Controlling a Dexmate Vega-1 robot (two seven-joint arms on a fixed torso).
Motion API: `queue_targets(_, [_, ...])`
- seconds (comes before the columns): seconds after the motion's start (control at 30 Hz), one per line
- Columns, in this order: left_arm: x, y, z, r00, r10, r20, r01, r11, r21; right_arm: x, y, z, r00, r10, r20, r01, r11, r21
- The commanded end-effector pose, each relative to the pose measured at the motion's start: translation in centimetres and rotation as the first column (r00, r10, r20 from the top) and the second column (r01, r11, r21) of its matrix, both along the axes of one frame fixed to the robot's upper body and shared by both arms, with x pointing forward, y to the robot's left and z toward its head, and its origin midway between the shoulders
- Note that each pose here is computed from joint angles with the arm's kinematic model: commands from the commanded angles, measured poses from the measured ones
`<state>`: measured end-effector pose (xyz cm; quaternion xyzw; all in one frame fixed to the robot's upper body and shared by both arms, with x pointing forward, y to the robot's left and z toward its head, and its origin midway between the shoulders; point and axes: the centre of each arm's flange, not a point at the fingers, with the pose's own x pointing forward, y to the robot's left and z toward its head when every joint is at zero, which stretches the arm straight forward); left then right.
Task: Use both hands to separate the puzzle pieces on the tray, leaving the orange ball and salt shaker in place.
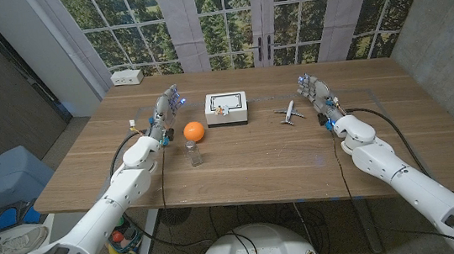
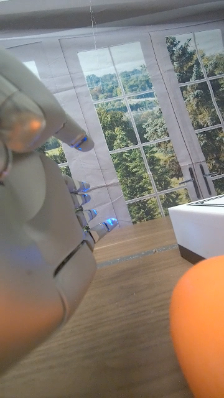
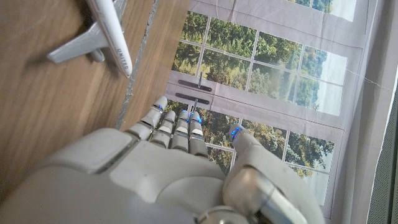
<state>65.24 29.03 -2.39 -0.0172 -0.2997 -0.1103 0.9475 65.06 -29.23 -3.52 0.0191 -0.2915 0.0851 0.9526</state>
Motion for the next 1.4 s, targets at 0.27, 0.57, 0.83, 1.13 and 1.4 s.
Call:
queue_targets(0.27, [0.3,-0.3,-0.1,1.000,-0.030,0.004,0.030,1.000,0.010,-1.6,0.0,-0.4,0.990,-0.130,0.052,0.133,0.990,-0.039])
queue_targets(0.57, [0.6,-0.7,0.3,0.999,-0.041,0.013,0.041,0.999,0.030,-3.1,1.1,-0.2,0.966,-0.231,0.117,0.245,0.962,-0.122])
queue_targets(0.83, [0.6,-0.5,0.2,0.999,-0.036,0.004,0.036,0.999,0.041,-3.9,1.9,-0.5,0.950,-0.268,0.162,0.293,0.942,-0.164])
queue_targets(1.13, [0.2,-0.3,0.2,0.999,-0.034,0.004,0.033,0.998,0.050,-5.0,3.2,-0.4,0.923,-0.312,0.224,0.362,0.901,-0.239])
queue_targets(1.4, [0.2,-0.6,0.1,0.999,-0.041,-0.002,0.041,0.997,0.062,-5.9,4.1,-0.3,0.898,-0.339,0.280,0.414,0.864,-0.285])
